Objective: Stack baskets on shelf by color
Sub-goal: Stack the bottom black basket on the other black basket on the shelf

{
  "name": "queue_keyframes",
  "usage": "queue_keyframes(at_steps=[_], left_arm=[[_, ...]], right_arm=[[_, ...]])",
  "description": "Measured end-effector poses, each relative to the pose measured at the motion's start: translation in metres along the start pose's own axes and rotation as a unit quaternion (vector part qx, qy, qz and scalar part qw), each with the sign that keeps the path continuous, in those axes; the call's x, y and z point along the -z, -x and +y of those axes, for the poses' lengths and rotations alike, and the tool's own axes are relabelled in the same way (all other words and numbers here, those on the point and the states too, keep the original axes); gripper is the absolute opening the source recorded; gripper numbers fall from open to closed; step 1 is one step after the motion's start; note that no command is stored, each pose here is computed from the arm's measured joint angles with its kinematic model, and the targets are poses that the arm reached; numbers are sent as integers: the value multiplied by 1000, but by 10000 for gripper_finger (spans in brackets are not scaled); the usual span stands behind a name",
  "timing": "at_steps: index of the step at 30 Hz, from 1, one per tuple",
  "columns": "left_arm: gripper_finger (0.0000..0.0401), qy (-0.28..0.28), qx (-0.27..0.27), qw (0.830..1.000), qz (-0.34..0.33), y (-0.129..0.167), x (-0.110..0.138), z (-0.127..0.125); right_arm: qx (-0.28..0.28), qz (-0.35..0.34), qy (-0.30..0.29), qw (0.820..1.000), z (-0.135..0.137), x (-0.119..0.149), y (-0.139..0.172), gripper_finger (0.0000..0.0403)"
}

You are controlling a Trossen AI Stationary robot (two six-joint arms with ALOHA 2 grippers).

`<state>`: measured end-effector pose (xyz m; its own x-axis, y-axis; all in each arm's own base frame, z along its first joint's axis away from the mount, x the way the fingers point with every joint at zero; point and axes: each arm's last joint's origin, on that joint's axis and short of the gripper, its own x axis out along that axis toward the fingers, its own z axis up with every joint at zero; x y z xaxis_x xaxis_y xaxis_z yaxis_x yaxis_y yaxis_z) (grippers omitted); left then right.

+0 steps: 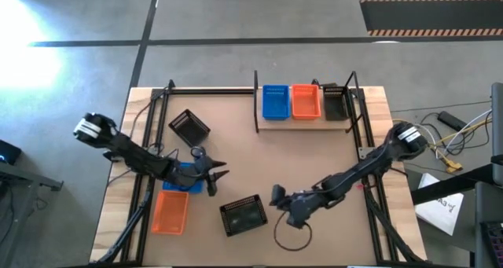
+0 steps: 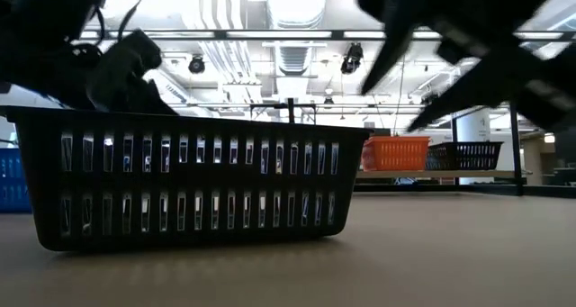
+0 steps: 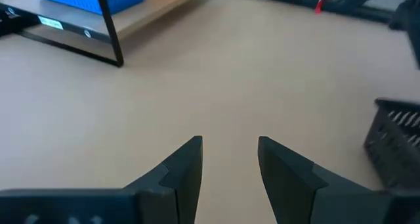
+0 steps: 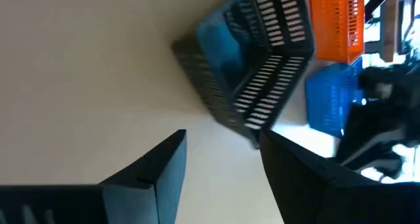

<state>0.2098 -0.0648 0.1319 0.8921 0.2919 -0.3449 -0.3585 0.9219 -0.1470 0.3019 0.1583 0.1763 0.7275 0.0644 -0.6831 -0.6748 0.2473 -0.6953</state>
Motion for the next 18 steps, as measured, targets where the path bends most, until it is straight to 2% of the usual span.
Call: queue_keyframes(at_steps=[8,11,14,18], left_arm=[[132,-19,-10,1000,22,-19,12,-11],[132,-21,-9,999,25,-24,12,-14],[132,-19,0,999,27,-25,11,-17],[132,-16,7,1000,27,-24,9,-17]], right_arm=[[-52,-14,84,995,-21,5,-39,164],[-83,-20,97,992,-28,4,-49,150],[-115,-29,99,988,-29,2,-60,124],[-145,-12,79,986,-29,-1,-65,66]])
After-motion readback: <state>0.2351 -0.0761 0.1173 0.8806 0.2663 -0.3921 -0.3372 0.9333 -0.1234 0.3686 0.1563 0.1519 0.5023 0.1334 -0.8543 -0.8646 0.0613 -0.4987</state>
